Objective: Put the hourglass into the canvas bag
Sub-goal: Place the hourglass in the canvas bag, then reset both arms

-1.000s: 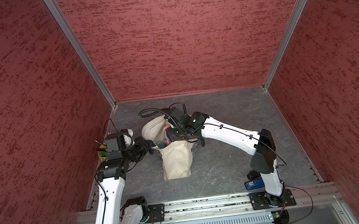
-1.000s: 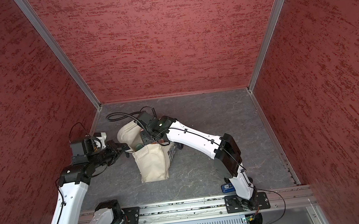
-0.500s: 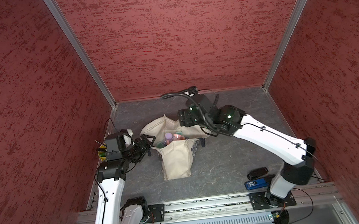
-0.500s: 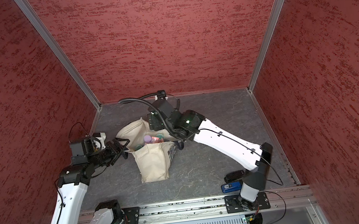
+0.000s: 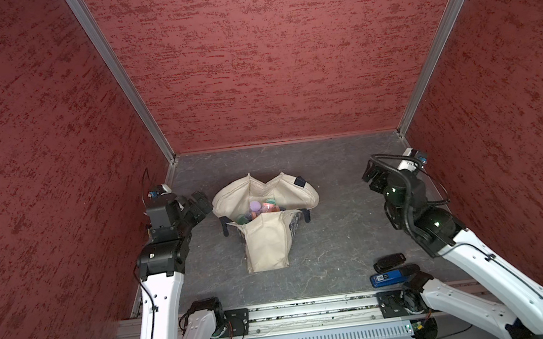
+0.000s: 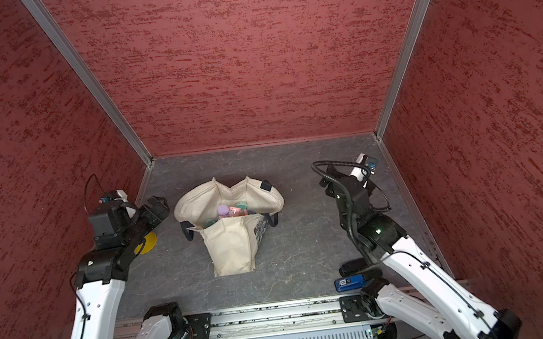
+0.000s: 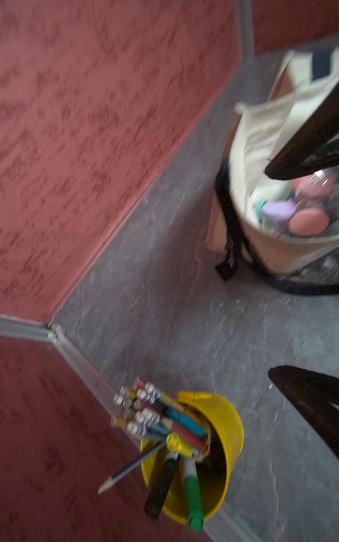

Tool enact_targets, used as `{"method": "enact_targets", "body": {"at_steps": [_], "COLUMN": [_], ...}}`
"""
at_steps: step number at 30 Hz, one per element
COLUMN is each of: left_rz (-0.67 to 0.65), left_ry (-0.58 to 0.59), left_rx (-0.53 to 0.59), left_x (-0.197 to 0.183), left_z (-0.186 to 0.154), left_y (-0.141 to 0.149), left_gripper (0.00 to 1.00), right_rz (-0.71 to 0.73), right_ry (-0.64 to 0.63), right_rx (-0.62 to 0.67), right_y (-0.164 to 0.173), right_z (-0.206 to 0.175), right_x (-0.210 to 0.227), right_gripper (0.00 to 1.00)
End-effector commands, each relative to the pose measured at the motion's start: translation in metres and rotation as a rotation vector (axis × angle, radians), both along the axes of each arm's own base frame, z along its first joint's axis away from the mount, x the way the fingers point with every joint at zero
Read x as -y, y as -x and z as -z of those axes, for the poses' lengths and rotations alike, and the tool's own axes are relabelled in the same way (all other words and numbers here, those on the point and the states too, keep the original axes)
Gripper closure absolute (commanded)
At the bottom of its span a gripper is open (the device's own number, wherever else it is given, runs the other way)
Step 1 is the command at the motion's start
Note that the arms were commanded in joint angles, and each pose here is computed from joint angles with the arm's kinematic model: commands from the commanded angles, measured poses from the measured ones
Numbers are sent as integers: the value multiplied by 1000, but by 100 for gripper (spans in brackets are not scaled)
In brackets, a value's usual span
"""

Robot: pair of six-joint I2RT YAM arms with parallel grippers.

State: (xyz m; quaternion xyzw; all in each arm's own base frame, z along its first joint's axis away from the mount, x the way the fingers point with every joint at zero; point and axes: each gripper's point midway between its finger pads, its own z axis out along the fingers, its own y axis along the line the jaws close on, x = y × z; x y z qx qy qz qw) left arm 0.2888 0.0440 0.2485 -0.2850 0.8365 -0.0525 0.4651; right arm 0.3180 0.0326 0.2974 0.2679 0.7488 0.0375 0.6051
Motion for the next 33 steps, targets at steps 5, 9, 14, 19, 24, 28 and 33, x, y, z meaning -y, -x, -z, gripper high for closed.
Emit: {"method": "enact_targets", "body": {"at_steps": [5,9,14,19,24,28,33], "left_rz": [-127,-87,12,165,307,433,211], "left_ry": [-222,-166,-188,-114,-151,-217,-360], "left_rx": [84,145,177,180,266,259,311], "left_x": [-44,-39,-32,-14,-1,28,14], "left_z": [60,74,112,130,122,126,132], "left_y": [-41,-55,-73,-103,-113,-120,-100], "left_gripper": [0,0,0,0,0,0,0], "right_rz": [275,378,368,244,30,-34,-43], "right_ry": [144,230,293,274,400,375,353], "right_rx": [-2,-32,7,159,239,195,207], "right_y": [-1,6,12,-8,-36,-47,-47], "right_z": [82,112,141,125,123,139,140], "right_x": [82,109,121,109,78,76,81], "right_gripper": [1,1,1,1,1,1,1]}}
